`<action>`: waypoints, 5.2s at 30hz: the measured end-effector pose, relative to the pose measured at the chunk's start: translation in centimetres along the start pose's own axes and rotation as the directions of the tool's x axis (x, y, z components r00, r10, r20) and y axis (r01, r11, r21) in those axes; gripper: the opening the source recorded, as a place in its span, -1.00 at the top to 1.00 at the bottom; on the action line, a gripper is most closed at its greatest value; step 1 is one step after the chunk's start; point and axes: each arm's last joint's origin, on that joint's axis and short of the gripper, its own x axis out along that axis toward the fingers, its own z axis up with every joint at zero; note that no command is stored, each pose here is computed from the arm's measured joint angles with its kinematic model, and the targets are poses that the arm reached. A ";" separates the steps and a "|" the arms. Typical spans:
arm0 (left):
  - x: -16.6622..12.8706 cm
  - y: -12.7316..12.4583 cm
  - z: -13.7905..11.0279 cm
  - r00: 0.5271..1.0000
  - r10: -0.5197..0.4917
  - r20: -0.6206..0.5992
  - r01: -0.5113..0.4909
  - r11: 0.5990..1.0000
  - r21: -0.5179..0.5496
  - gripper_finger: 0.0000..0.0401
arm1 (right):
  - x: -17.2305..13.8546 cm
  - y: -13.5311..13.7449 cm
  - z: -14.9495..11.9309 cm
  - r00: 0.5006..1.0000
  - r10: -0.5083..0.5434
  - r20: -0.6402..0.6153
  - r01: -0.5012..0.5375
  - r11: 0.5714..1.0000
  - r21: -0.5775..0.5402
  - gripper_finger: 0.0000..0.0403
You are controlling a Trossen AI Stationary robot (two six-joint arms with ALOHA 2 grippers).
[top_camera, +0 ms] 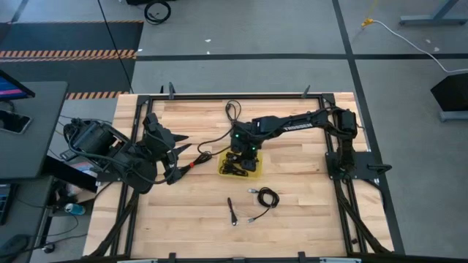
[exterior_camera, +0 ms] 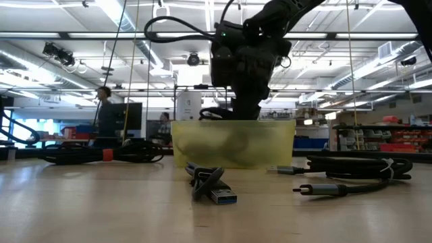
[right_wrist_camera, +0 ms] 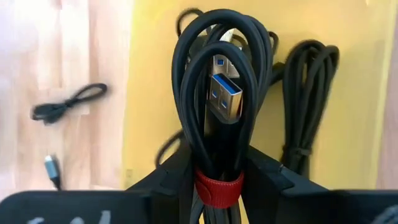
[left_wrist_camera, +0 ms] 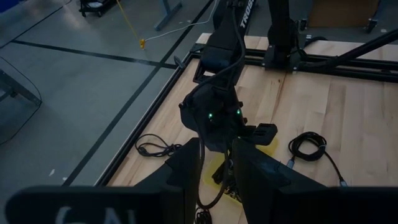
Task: Pick and place USB-C Cables
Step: Put the black charger cable into the yellow bin
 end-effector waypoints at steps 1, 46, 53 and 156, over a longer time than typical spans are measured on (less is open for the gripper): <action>0.0 0.0 0.0 1.000 0.000 0.000 0.000 1.000 0.000 0.49 | 0.0 0.0 -0.1 1.000 -0.014 -0.006 0.014 1.000 -0.004 0.42; 0.0 0.0 0.0 1.000 0.000 0.000 0.000 1.000 0.000 0.49 | -1.2 2.9 2.5 0.995 0.033 0.093 -0.026 0.997 -0.070 0.03; 0.0 0.0 0.0 1.000 0.000 0.000 0.000 1.000 0.001 0.49 | -3.9 6.5 4.8 0.985 0.118 0.123 -0.100 0.984 -0.145 0.03; 0.0 -1.1 -0.4 0.986 -0.134 -0.098 0.129 0.990 -0.054 0.49 | 4.4 18.4 -8.2 0.887 -0.378 -0.266 0.424 0.894 0.143 0.06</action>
